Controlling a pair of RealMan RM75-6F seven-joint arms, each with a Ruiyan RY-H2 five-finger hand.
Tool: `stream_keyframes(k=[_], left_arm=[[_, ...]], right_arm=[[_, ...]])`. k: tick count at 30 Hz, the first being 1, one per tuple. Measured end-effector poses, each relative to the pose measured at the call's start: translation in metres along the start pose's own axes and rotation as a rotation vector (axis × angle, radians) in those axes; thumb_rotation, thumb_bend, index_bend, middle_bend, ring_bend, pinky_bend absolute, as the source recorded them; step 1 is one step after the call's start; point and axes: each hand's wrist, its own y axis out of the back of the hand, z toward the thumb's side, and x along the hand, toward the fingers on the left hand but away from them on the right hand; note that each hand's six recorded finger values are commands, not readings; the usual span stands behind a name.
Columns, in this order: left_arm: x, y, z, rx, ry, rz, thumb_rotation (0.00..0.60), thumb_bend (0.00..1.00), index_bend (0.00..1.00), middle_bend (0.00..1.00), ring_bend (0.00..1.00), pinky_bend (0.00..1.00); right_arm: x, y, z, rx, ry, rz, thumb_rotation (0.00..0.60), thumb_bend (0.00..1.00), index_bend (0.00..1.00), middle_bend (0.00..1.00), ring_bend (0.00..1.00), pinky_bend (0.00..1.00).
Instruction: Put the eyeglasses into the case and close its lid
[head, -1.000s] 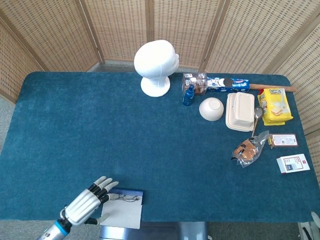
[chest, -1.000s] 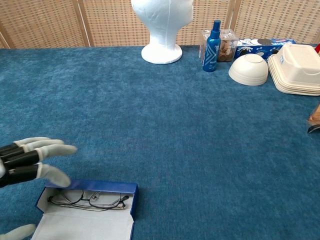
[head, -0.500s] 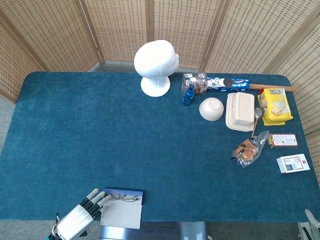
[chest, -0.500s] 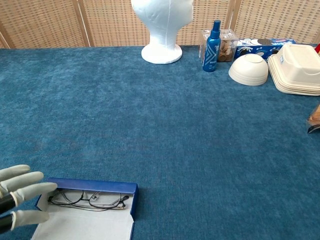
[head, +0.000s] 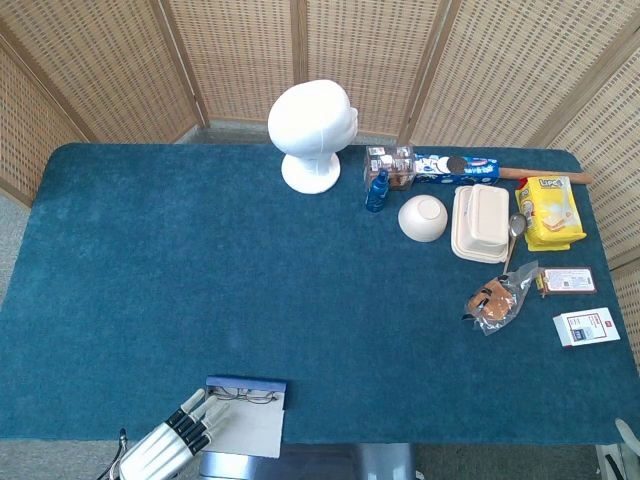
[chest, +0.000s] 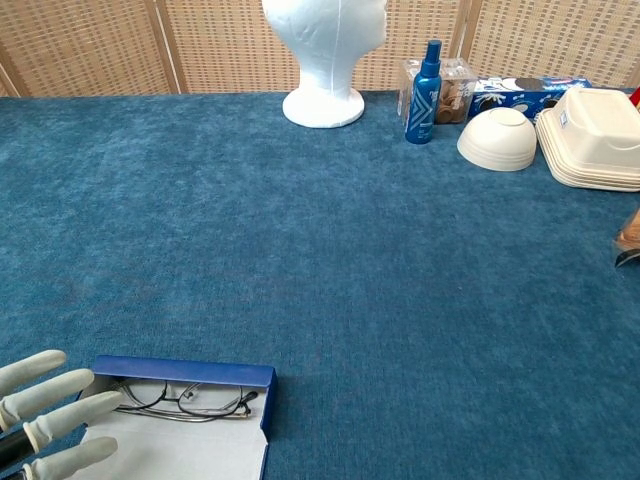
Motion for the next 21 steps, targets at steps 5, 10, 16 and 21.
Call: stream_keyframes(k=[5, 10, 16, 21], left_arm=[[0.001, -0.003, 0.001, 0.021, -0.006, 0.008, 0.441, 0.27, 0.08, 0.01, 0.00, 0.00], [0.000, -0.012, 0.003, 0.061, -0.020, -0.009, 0.438, 0.26, 0.07, 0.00, 0.00, 0.00], [0.006, -0.020, 0.009, 0.108, -0.044, -0.009, 0.430, 0.26, 0.06, 0.00, 0.00, 0.00], [0.014, -0.017, 0.010, 0.128, -0.040, 0.013, 0.429, 0.26, 0.06, 0.00, 0.00, 0.00]], right_arm=[[0.000, 0.000, -0.001, -0.002, 0.001, 0.000, 0.459, 0.24, 0.00, 0.17, 0.00, 0.19], [0.001, 0.001, -0.003, -0.002, 0.000, -0.001, 0.460, 0.24, 0.00, 0.17, 0.00, 0.19], [0.002, 0.003, -0.006, -0.008, -0.002, -0.002, 0.459, 0.24, 0.00, 0.17, 0.00, 0.19], [0.004, 0.005, -0.009, -0.014, -0.009, -0.008, 0.460, 0.24, 0.00, 0.17, 0.00, 0.19]])
